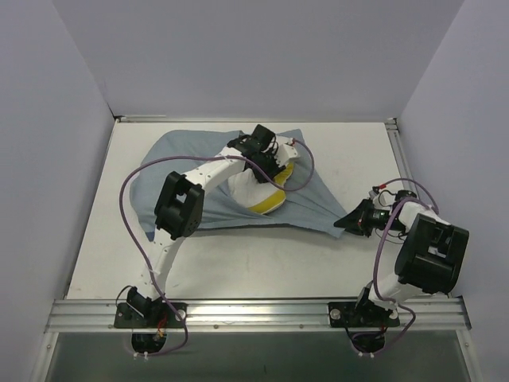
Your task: Put the pillow into the pillowcase
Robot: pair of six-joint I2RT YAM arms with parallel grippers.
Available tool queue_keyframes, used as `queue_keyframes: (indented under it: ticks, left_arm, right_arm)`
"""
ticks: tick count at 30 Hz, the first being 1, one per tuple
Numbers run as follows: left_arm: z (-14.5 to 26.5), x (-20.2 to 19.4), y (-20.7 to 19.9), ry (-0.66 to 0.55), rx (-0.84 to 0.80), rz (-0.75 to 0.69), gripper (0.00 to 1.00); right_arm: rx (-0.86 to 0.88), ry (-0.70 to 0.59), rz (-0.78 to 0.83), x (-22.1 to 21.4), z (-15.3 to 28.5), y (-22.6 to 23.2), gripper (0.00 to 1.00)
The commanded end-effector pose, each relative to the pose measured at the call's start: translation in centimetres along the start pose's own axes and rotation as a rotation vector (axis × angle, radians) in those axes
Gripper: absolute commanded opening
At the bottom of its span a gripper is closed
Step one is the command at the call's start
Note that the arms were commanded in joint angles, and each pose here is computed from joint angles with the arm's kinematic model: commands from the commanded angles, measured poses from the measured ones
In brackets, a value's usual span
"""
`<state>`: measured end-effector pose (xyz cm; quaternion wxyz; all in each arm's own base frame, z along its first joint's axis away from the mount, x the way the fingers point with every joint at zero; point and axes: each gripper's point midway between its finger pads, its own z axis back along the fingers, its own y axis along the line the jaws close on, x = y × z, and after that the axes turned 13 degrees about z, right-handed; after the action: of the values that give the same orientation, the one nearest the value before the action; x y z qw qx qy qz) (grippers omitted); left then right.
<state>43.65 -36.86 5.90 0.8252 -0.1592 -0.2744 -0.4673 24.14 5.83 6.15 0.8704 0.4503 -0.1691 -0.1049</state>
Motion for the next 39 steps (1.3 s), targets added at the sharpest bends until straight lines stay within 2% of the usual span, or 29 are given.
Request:
queue_keyframes:
  ticks: [1,5,9,10,11,13,14,15,16,17,18,19,20,21,24,25,26,27,29,30,31,32,36,39]
  left_arm:
    - [4.1,-10.0,11.8,0.273,0.292,0.073,0.37]
    - [5.8,-10.8,14.8,0.288,0.355,0.064,0.34]
    - [5.9,-11.4,15.1,0.315,0.358,0.021,0.34]
    - [5.7,-11.6,14.3,0.312,0.329,0.02,0.34]
    - [5.8,-10.3,12.9,0.257,0.262,0.021,0.35]
    - [5.2,-10.4,8.8,0.239,0.107,0.012,0.38]
    - [5.7,-8.8,6.0,0.175,-0.006,-0.017,0.38]
    - [5.6,-8.6,3.2,0.169,-0.082,-0.051,0.38]
    - [5.6,-10.2,0.7,0.195,-0.16,-0.057,0.39]
    - [6.4,-9.6,-1.7,0.155,-0.238,-0.104,0.39]
    - [6.5,-10.1,-4.4,0.175,-0.298,-0.148,0.39]
    - [6.6,-12.2,-6.5,0.215,-0.357,-0.16,0.39]
    - [7.3,-12.2,-7.7,0.203,-0.384,-0.203,0.39]
    - [7.7,-12.6,-9.2,0.196,-0.435,-0.213,0.39]
    - [8.4,-14.9,-12.3,0.228,-0.521,-0.249,0.41]
    - [8.6,-15.1,-13.2,0.22,-0.558,-0.237,0.41]
    - [8.9,-15.7,-13.8,0.227,-0.585,-0.227,0.41]
    - [9.2,-16.0,-14.2,0.233,-0.598,-0.219,0.41]
    - [9.5,-16.1,-14.6,0.227,-0.61,-0.215,0.42]
    - [9.6,-16.2,-14.6,0.225,-0.611,-0.212,0.42]
    - [9.8,-16.2,-14.6,0.223,-0.611,-0.207,0.43]
    - [9.9,-16.0,-14.6,0.22,-0.606,-0.199,0.43]
    - [10.2,-15.1,-14.1,0.194,-0.59,-0.195,0.43]
    - [10.4,-14.6,-13.7,0.179,-0.58,-0.195,0.44]
  right_arm:
    - [-0.02,-0.039,0.009,-0.2,1.7,1.1,0.0]
    - [-0.013,-0.041,0.053,-0.6,2.3,2.1,0.0]
    - [-0.021,-0.053,0.101,-1.0,2.9,2.8,0.0]
    - [-0.014,-0.057,0.126,-1.0,2.9,3.2,0.0]
    - [-0.007,-0.053,0.137,-1.1,2.8,3.5,0.0]
    - [0.023,-0.008,0.18,-1.8,2.0,4.5,0.0]
    - [0.031,0.014,0.199,-2.0,1.7,5.0,0.02]
    - [0.036,0.038,0.214,-2.1,1.4,5.3,0.19]
    - [0.024,0.061,0.245,-1.9,1.0,5.5,0.27]
    - [0.015,0.065,0.262,-1.5,0.8,5.6,0.34]
    - [-0.001,0.064,0.276,-0.6,0.5,5.1,0.51]
    - [-0.029,0.04,0.306,1.2,0.7,5.2,0.61]
    - [-0.071,0.032,0.3,2.3,0.6,4.6,0.67]
    - [-0.09,0.037,0.286,3.6,0.2,3.8,0.7]
    - [-0.148,-0.017,0.31,8.7,-0.5,4.0,0.72]
    - [-0.159,0.003,0.289,9.4,-1.5,3.2,0.72]
    - [-0.165,-0.004,0.338,11.3,-2.3,4.5,0.72]
    - [-0.197,0.021,0.31,11.7,-3.5,3.6,0.72]
    - [-0.209,0.034,0.345,13.0,-5.1,4.7,0.72]
    - [-0.233,0.082,0.359,12.3,-7.1,4.5,0.81]
    - [-0.248,0.106,0.371,12.0,-8.2,4.7,0.82]
    - [-0.259,0.137,0.383,11.4,-9.2,4.8,0.9]
    - [-0.328,0.298,0.384,7.2,-12.5,4.1,0.91]
    - [-0.362,0.365,0.356,5.0,-13.0,2.8,0.91]
